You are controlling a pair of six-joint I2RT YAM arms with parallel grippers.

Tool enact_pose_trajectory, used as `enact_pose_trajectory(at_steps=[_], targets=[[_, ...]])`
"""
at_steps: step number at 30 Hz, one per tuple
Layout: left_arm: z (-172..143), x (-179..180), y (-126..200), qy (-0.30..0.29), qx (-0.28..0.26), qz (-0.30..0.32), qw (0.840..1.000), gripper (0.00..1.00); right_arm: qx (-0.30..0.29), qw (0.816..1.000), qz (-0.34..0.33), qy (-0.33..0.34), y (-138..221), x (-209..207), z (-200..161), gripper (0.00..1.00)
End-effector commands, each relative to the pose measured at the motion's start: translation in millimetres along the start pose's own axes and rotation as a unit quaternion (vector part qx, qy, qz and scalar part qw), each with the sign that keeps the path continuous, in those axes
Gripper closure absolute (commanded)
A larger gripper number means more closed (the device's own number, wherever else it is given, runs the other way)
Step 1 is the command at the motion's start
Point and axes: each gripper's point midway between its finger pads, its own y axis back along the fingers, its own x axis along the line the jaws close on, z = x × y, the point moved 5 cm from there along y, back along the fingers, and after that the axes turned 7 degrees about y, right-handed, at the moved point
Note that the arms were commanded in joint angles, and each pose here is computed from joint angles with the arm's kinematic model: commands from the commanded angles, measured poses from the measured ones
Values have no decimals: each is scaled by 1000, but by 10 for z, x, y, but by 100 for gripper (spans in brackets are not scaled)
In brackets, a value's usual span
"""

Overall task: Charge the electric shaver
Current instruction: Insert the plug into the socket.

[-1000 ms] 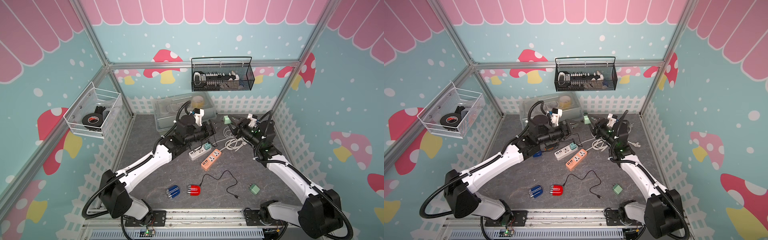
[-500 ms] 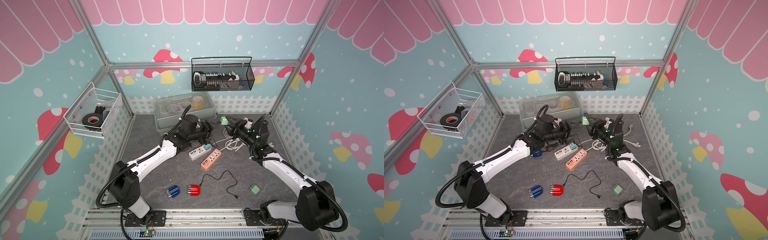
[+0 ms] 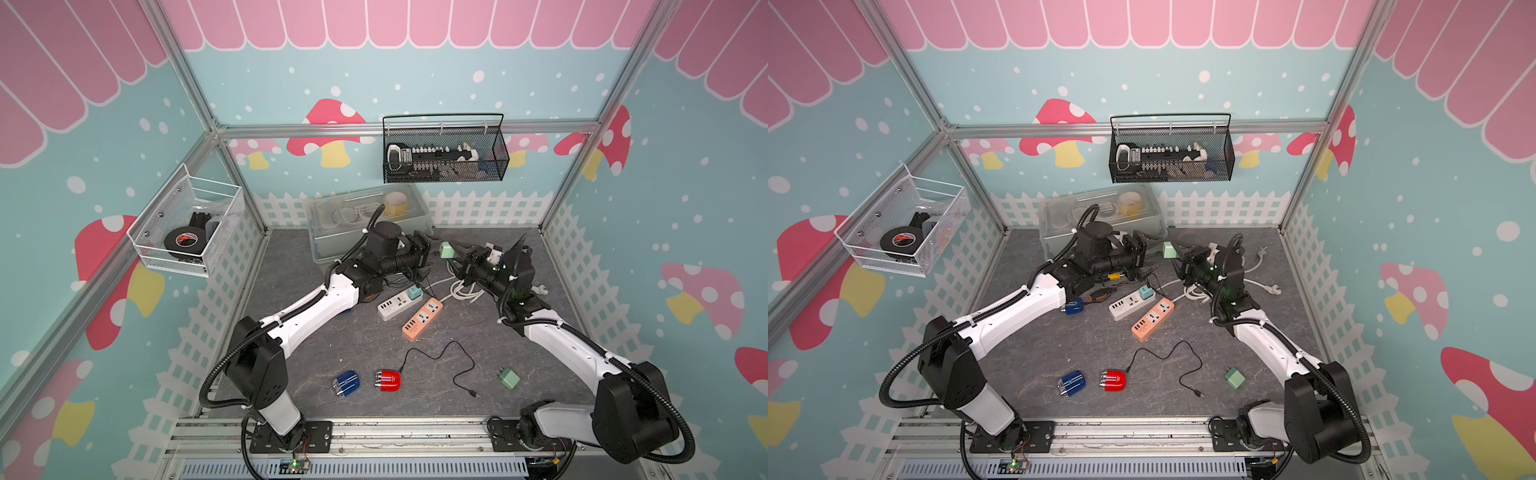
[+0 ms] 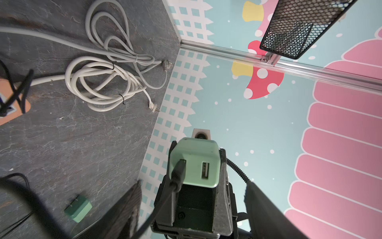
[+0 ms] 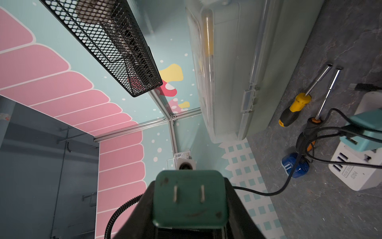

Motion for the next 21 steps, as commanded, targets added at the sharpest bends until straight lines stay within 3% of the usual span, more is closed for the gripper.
enact_pose_trajectory(at_steps=[1, 10, 14, 21], targets=[[6, -37, -128, 14, 15, -14, 1000, 28, 20, 999, 29, 7, 0, 180, -71, 100], [30, -59, -271, 11, 28, -20, 999, 43, 30, 999, 28, -1, -2, 164, -94, 100], [31, -64, -292, 13, 34, -30, 999, 62, 28, 999, 23, -6, 12, 113, -89, 100], [3, -44, -273, 9, 40, -30, 999, 67, 22, 999, 25, -14, 1, 86, -69, 100]])
